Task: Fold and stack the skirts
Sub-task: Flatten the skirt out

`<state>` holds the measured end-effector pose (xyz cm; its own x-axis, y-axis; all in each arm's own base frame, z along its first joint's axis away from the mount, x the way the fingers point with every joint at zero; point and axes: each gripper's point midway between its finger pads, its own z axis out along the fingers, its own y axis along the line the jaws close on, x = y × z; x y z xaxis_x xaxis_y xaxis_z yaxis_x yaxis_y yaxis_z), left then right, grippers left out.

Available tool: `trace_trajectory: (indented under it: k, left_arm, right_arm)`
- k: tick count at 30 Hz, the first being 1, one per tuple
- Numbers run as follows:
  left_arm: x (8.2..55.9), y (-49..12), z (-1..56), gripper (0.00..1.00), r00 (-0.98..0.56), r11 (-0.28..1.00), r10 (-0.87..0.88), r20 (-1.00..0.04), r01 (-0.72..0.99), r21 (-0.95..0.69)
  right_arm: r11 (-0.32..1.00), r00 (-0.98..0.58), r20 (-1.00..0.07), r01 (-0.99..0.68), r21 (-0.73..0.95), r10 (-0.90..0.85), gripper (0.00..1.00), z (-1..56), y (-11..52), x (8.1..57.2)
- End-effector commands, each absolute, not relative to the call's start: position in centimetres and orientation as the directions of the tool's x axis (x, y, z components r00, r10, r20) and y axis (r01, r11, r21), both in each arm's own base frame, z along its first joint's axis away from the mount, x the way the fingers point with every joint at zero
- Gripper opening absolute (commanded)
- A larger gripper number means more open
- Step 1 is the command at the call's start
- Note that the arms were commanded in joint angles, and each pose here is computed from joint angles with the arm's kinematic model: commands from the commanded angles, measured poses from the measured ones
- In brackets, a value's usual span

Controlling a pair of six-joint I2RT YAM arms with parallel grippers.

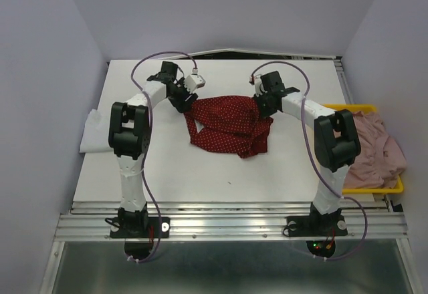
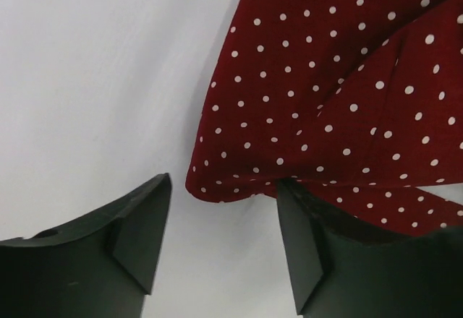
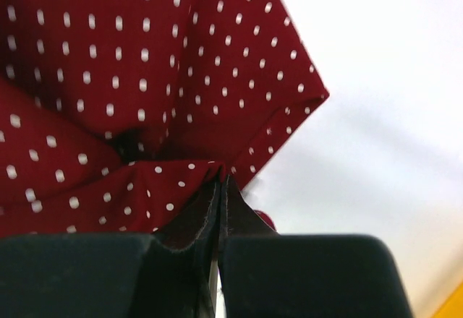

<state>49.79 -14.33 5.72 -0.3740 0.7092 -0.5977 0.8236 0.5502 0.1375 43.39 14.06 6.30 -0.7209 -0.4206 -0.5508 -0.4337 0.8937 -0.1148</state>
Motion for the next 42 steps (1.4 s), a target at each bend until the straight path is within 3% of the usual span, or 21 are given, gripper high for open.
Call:
trace_trajectory:
  k: [1,4,5,7,8,11,15,18,20,21,24,28,33,42]
  left_arm:
    - [48.6,-14.4,6.4,0.63,-0.321,0.478,0.751,-0.577,0.867,0.140]
    - [45.3,-14.3,5.4,0.32,-0.335,0.430,0.770,-0.544,0.901,0.053]
    - [43.6,-14.1,5.5,0.14,-0.353,0.425,0.771,-0.530,0.905,0.015]
    - [41.7,-14.3,6.1,0.00,-0.377,0.428,0.752,-0.540,0.903,-0.034]
    - [39.8,-14.2,6.8,0.00,-0.399,0.437,0.739,-0.543,0.897,-0.064]
    - [35.4,-15.1,8.6,0.00,-0.504,0.476,0.659,-0.558,0.854,-0.209]
    - [30.6,-17.6,11.1,0.00,-0.672,0.476,0.468,-0.574,0.739,-0.477]
    - [28.3,-19.0,11.0,0.00,-0.814,0.479,0.321,-0.485,0.581,-0.658]
    - [26.8,-20.4,11.1,0.00,-0.880,0.407,0.225,-0.418,0.475,-0.780]
    - [26.9,-20.5,11.2,0.00,-0.886,0.402,0.205,-0.417,0.465,-0.789]
    - [27.6,-20.0,10.3,0.00,-0.921,0.410,0.150,-0.359,0.388,-0.825]
    - [29.2,-17.9,9.1,0.00,-0.957,0.396,0.063,-0.282,0.283,-0.873]
    - [29.1,-17.2,7.4,0.00,-0.970,0.408,0.045,-0.238,0.235,-0.882]
    - [28.9,-16.8,6.5,0.00,-0.966,0.446,0.059,-0.252,0.252,-0.859]
  right_arm:
    - [0.910,-0.617,-0.686,-0.377,-0.174,-0.387,0.01,10.0,15.1,49.8]
    - [0.908,-0.574,-0.741,-0.402,-0.115,-0.348,0.08,11.0,17.4,52.2]
    - [0.917,-0.572,-0.757,-0.388,-0.090,-0.316,0.20,11.3,17.8,52.7]
    - [0.911,-0.554,-0.781,-0.410,-0.047,-0.290,0.49,12.5,19.3,54.1]
    - [0.915,-0.573,-0.771,-0.403,-0.031,-0.279,0.70,12.7,19.4,54.0]
    - [0.926,-0.562,-0.782,-0.375,-0.048,-0.268,0.78,16.0,18.9,54.4]
    - [0.931,-0.553,-0.785,-0.355,-0.079,-0.278,0.78,19.5,17.3,51.7]
    - [0.923,-0.583,-0.762,-0.382,-0.051,-0.284,0.75,20.2,16.6,47.9]
    - [0.878,-0.590,-0.749,-0.478,0.022,-0.303,0.71,20.2,18.2,44.8]
    - [0.852,-0.626,-0.705,-0.520,0.058,-0.334,0.64,18.4,19.0,42.2]
    - [0.725,-0.624,-0.663,-0.666,0.174,-0.414,0.55,17.2,22.8,35.3]
    - [0.596,-0.565,-0.642,-0.777,0.202,-0.518,0.54,14.4,27.2,28.6]
    - [0.552,-0.523,-0.615,-0.817,0.164,-0.591,0.55,11.2,30.5,26.1]
    - [0.598,-0.467,-0.548,-0.797,-0.080,-0.695,0.64,6.8,32.9,26.5]
